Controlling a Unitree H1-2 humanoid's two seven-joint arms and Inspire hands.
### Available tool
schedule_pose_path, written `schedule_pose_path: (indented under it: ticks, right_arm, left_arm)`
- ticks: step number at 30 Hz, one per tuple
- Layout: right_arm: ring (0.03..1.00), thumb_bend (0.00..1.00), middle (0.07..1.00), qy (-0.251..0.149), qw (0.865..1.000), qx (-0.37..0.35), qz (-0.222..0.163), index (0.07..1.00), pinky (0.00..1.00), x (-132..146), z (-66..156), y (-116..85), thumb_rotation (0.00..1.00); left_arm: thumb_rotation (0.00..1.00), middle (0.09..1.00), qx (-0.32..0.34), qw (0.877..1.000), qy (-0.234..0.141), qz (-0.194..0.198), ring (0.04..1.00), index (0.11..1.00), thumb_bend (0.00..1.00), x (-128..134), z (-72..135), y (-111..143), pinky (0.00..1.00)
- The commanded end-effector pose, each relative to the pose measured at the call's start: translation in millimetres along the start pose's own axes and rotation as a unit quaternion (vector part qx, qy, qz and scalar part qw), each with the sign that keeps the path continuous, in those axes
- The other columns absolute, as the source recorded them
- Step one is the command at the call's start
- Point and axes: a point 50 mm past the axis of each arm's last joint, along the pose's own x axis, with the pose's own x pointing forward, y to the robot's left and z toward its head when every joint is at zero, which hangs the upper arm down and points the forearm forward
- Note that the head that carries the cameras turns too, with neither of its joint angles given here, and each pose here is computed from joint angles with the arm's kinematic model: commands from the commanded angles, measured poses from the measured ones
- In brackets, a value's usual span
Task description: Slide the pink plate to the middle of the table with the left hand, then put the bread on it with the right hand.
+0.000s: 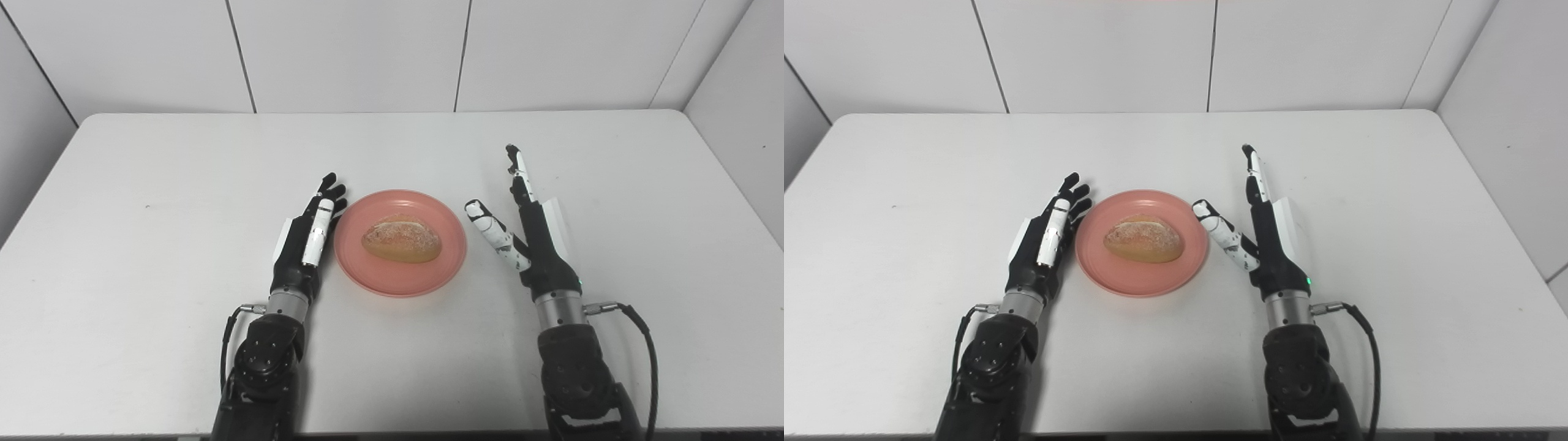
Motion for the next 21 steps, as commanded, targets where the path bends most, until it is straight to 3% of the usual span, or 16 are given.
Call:
schedule_pose_path:
  ticks: [1, 9, 11, 16, 21]
  right_arm:
    - [0.981, 0.70, 0.996, -0.045, 0.998, 0.039, -0.017, 0.992, 0.93, 3, 13, 2, 1.00]
    - [0.997, 0.62, 1.000, -0.004, 0.996, 0.088, -0.004, 0.999, 0.97, -13, 13, 11, 1.00]
    - [0.995, 0.53, 0.999, 0.001, 0.995, 0.103, -0.002, 0.999, 0.98, -13, 13, 13, 1.00]
    - [0.993, 0.45, 0.996, 0.030, 0.988, 0.152, 0.010, 0.990, 0.99, -10, 8, 15, 1.00]
    - [0.989, 0.26, 0.992, 0.046, 0.981, 0.186, 0.012, 0.995, 0.99, -7, 4, 17, 1.00]
  left_arm:
    - [1.00, 0.952, 0.005, 0.999, -0.031, 0.001, 0.933, 0.949, 0.35, 1, 17, -3, 0.91]
    - [1.00, 0.982, -0.004, 0.999, -0.031, 0.012, 0.974, 0.981, 0.38, -19, 15, 1, 0.98]
    - [1.00, 0.993, -0.002, 0.999, -0.033, 0.012, 0.982, 0.996, 0.38, -21, 15, 2, 0.99]
    - [1.00, 1.000, -0.011, 0.999, -0.035, 0.013, 0.996, 1.000, 0.37, -20, 17, 1, 1.00]
    - [1.00, 1.000, -0.011, 0.999, -0.035, 0.013, 1.000, 1.000, 0.36, -18, 18, 1, 1.00]
